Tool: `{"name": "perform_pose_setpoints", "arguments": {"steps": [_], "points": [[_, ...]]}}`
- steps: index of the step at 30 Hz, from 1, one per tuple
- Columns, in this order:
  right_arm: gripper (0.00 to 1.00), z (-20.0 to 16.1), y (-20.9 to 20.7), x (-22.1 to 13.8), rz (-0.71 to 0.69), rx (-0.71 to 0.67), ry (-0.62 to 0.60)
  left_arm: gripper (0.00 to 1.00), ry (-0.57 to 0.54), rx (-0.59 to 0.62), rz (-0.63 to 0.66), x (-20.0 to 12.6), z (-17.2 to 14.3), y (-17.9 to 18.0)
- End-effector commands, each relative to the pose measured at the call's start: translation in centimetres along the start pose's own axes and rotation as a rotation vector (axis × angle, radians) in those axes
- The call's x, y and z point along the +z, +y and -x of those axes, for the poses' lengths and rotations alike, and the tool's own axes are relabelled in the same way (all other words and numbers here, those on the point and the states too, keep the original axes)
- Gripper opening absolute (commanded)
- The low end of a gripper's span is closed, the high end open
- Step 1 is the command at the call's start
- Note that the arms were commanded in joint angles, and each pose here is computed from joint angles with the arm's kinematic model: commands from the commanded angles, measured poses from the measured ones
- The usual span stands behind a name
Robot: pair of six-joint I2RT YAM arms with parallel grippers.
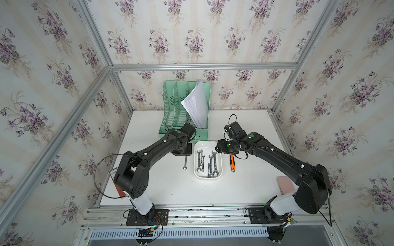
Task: Take out the wrench from the storage box
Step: Pick up the wrench from the storage box.
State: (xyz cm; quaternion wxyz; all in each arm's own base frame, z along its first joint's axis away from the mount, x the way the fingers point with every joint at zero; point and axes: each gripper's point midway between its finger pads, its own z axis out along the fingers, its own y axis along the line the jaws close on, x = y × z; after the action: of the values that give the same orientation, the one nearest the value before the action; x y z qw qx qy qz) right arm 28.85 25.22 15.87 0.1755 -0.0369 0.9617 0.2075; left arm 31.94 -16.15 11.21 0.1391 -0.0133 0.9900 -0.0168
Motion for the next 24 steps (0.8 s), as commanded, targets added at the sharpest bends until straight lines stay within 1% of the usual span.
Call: {"name": "perform_pose_setpoints", "arguments": {"steps": [1,4,7,9,11,15,19,24], "points": [[0.56,0.4,1.2,1.1,0.009,-0.005,0.003,0.49,-0.064,0.002,0.024,-2.9,0.4,1.4],[0.56,0.5,2.0,2.7,0.002,-0.018,0.024,0.55,-0.144,-0.008,-0.001,-5.5,0.8,1.9],[0.56,0.3,2.6,4.3,-0.025,-0.040,0.044,0.63,-0.214,-0.023,-0.023,-7.7,1.0,2.5],[0.56,0.1,2.8,5.3,-0.044,-0.051,0.063,0.65,-0.260,-0.030,-0.033,-9.2,1.1,3.0],[0.56,-0.2,2.8,6.2,-0.065,-0.058,0.078,0.67,-0.283,-0.036,-0.030,-10.0,1.0,3.5],[0.55,-0.9,2.0,8.0,-0.108,-0.056,0.114,0.68,-0.292,-0.038,-0.024,-10.3,0.8,4.2],[0.53,-1.7,0.8,9.5,-0.161,-0.048,0.145,0.68,-0.277,-0.036,-0.029,-9.5,0.6,4.2],[0.49,-2.5,0.1,10.8,-0.181,-0.031,0.168,0.68,-0.260,-0.034,-0.035,-8.7,0.4,4.0]]}}
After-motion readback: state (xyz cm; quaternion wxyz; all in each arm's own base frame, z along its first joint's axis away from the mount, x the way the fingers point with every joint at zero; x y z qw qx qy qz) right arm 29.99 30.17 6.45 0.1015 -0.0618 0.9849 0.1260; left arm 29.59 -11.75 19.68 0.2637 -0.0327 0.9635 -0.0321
